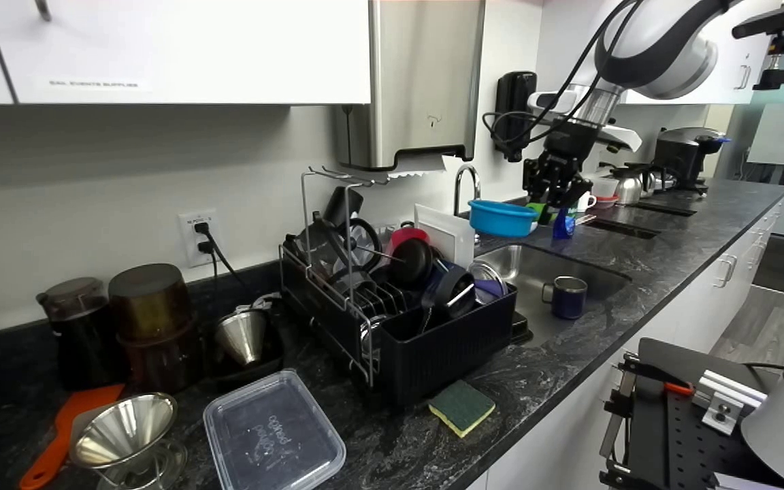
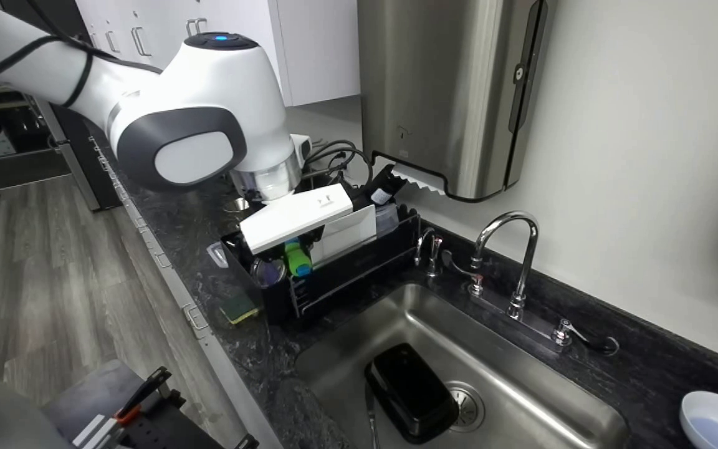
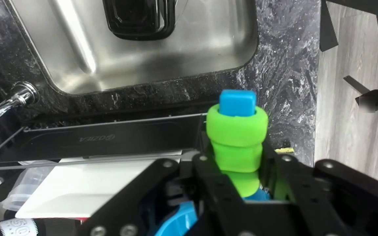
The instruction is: Put the blue pan on the the dish dryer
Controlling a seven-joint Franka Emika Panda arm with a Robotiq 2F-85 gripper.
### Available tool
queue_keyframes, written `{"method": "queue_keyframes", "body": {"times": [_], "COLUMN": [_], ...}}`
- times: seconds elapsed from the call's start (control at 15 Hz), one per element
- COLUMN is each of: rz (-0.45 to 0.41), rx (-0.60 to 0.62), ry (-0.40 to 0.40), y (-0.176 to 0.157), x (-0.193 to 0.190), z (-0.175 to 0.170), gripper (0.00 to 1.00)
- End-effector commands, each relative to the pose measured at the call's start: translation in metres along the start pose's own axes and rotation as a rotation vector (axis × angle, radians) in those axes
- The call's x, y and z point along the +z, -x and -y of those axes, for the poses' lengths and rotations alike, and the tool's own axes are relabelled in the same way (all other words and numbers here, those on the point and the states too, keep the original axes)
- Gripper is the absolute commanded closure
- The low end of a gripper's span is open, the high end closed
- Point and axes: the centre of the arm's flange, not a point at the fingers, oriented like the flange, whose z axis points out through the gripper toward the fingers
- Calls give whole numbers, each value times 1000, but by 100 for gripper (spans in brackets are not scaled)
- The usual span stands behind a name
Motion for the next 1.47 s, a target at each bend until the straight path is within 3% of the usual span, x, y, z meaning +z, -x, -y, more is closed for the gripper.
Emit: {"method": "queue_keyframes", "body": {"times": [0.0,0.47,0.8,1.4], "rz": [-21,-97,-173,-312], "rx": [33,43,140,386], "ry": [-10,-102,-145,-382], "y": [-10,-42,-63,-83], "x": [-6,-26,-35,-31], "z": [6,25,28,1], "gripper": [92,92,92,92]}}
